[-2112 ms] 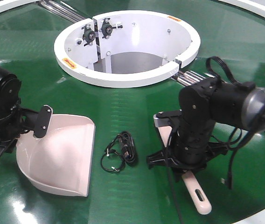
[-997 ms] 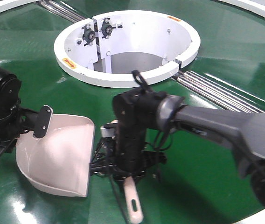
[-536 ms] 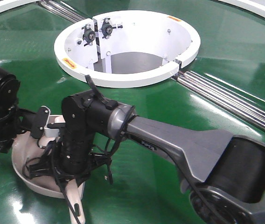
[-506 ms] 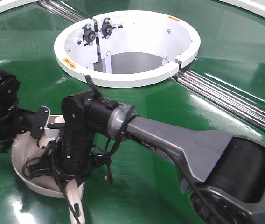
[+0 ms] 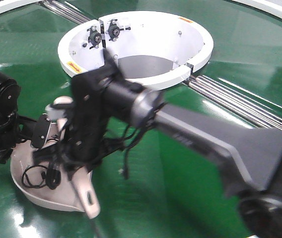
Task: Clean and inspect green conveyor with broom and dustpan
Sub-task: 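Sweep the black cables with the brush into the held dustpan, then set the brush back down on the conveyor with the right gripper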
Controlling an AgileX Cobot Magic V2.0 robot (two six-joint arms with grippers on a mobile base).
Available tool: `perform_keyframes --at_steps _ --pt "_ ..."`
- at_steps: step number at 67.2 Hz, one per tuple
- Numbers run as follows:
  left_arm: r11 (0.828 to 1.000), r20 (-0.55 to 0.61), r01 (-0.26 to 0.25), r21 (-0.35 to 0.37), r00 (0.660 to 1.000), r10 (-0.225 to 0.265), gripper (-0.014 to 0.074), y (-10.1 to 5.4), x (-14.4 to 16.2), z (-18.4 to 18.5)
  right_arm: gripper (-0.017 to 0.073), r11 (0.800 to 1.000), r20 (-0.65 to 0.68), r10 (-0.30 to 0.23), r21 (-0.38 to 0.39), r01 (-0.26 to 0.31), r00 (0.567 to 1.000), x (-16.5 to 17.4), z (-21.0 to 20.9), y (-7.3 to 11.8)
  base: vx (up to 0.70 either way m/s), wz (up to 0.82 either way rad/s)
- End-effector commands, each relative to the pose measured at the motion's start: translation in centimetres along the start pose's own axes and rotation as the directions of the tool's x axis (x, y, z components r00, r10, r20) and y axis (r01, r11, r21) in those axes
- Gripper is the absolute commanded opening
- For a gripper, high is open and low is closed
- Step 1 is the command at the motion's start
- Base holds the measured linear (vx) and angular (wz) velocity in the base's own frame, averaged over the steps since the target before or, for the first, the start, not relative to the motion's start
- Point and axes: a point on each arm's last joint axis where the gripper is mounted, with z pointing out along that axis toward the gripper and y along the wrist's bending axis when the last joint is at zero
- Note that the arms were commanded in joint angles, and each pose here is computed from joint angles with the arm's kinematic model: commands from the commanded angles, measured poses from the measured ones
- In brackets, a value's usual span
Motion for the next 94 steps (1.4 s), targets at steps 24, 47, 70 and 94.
perform_keyframes --at_steps 24,47,70,94 --pt "0.998 0.026 0.011 -0.066 1.0 -0.009 -0.0007 0.3 0.1 -2.1 -0.0002 0.959 0.081 0.089 0.264 -0.107 0.993 5.8 -10.7 -12.5 0.0 0.0" --pt "0.998 0.026 0.011 -0.066 1.0 -0.009 -0.0007 0.3 0.1 -2.1 -0.0002 0.943 0.015 0.144 0.302 -0.142 0.989 9.4 -12.1 -20.6 0.0 0.0" --pt "0.998 0.026 0.011 -0.066 1.0 -0.009 -0.0007 0.3 0.1 -2.1 -0.0002 0.94 -0.033 0.161 0.31 -0.143 0.986 10.9 -9.9 -24.1 0.0 0.0" --pt "0.998 0.026 0.011 -0.065 1.0 -0.01 -0.0007 0.2 0.1 -2.1 -0.0002 0.95 -0.146 0.181 0.281 -0.135 0.973 11.0 -6.3 -25.0 0.0 0.0"
